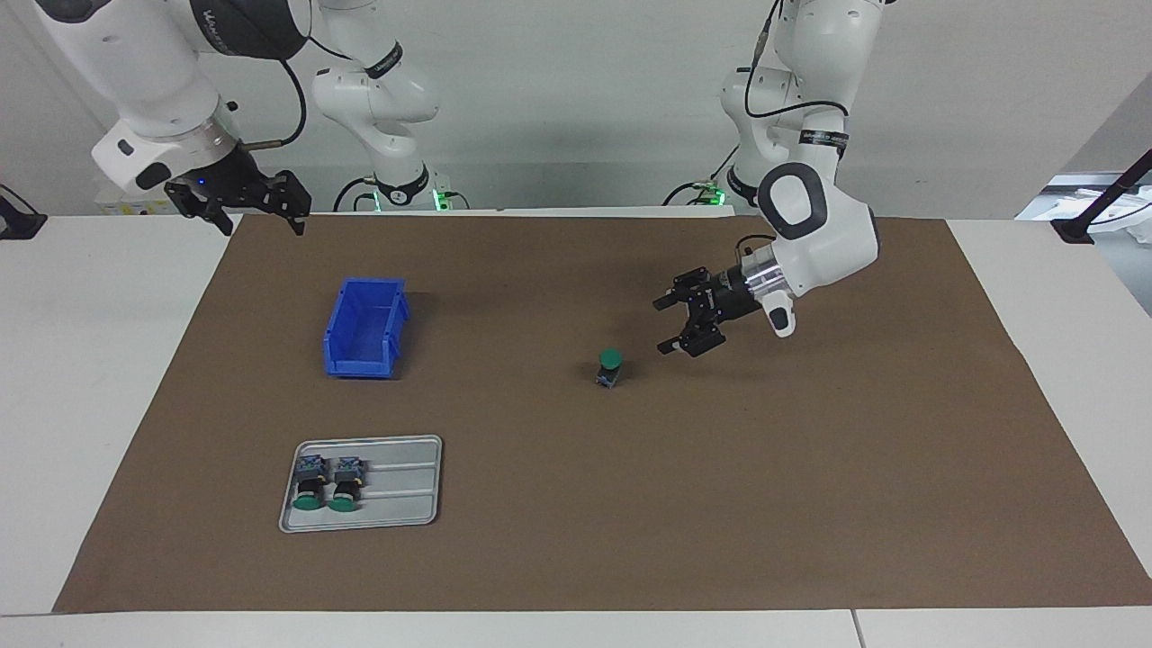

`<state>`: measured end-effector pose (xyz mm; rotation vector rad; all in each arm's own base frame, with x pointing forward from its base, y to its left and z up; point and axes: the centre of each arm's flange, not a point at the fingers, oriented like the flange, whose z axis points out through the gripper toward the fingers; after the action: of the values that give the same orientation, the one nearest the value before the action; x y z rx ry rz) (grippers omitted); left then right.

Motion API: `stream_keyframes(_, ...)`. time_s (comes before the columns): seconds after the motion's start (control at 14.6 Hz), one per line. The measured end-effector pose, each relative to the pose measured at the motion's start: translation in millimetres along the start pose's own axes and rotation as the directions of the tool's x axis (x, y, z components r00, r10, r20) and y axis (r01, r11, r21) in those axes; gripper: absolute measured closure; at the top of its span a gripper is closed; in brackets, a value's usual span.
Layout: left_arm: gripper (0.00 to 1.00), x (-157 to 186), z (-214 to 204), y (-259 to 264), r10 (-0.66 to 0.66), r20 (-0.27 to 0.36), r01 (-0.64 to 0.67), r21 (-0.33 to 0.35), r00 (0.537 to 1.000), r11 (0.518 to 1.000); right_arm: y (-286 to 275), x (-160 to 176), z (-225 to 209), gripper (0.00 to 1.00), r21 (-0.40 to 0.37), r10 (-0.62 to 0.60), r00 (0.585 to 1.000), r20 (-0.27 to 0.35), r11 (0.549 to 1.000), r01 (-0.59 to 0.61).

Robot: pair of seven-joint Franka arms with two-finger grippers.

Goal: Place and press button with both arms
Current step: 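Open the left gripper and draw it back from the button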

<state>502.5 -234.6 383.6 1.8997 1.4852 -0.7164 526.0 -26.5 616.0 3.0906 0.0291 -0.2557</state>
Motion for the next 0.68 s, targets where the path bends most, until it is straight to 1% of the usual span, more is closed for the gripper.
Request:
stream_keyframes(0.14,0.0,-2,-10,5,0.041,-0.035,-0.041,0.019,0.999,0.999,0,0,0,0.0,0.0,0.0,1.0,0.0,1.0,0.0)
stream_keyframes(0.34,0.0,-9,-29,15,0.12,-0.076,-0.113,0.083,0.99,0.99,0,0,0,0.0,0.0,0.0,1.0,0.0,1.0,0.0)
stream_keyframes(0.48,0.0,-13,-42,21,0.18,-0.116,-0.164,0.135,0.977,0.977,0,0,0,0.0,0.0,0.0,1.0,0.0,1.0,0.0)
stream_keyframes(0.68,0.0,-22,-52,26,0.255,-0.167,-0.223,0.188,0.952,0.956,0,0,0,0.0,0.0,0.0,1.0,0.0,1.0,0.0)
